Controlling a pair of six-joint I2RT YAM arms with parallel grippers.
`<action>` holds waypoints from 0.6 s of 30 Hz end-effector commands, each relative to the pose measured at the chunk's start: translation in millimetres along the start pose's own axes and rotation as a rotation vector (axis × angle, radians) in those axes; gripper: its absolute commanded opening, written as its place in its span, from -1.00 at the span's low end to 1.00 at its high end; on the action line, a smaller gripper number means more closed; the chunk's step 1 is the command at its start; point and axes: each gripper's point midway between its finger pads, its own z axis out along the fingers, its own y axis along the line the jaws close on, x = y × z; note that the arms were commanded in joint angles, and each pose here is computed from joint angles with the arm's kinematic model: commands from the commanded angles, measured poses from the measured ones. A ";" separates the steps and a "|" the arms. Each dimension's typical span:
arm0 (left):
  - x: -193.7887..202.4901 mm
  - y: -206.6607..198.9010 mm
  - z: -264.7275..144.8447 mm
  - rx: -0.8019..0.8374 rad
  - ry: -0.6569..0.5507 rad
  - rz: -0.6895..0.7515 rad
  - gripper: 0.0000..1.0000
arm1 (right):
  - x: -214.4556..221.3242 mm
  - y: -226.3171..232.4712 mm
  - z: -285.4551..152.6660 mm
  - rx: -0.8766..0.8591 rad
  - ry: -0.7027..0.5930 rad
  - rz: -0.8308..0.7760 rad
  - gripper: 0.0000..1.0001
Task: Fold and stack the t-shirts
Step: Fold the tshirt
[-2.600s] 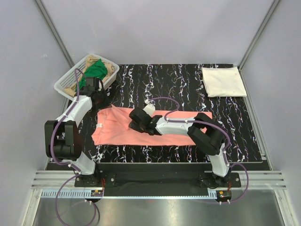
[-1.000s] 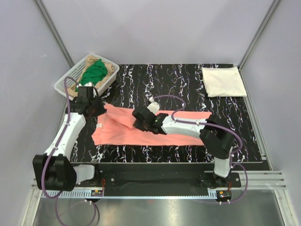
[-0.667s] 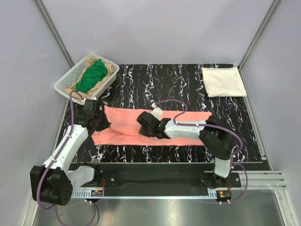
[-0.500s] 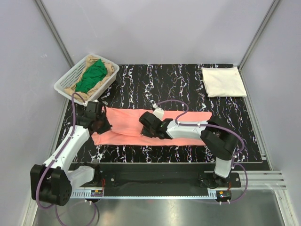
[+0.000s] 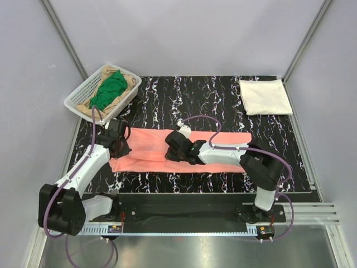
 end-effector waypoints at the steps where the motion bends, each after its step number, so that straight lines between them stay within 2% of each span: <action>1: -42.8 8.0 -18.0 -0.076 -0.170 0.031 -1.00 | -13.5 -5.1 -10.5 0.012 -0.013 -0.045 -1.00; 5: -49.2 -0.5 -36.4 -0.048 -0.227 0.079 -1.00 | -16.0 -1.4 -17.1 -0.006 -0.015 -0.038 -1.00; 9: -60.9 8.6 -46.9 -0.110 -0.291 0.115 -1.00 | -13.8 7.2 -25.0 -0.047 0.010 -0.036 -1.00; 18: -72.1 4.5 -54.9 -0.181 -0.347 0.240 -1.00 | -3.4 16.7 -22.2 -0.098 0.068 -0.068 -1.00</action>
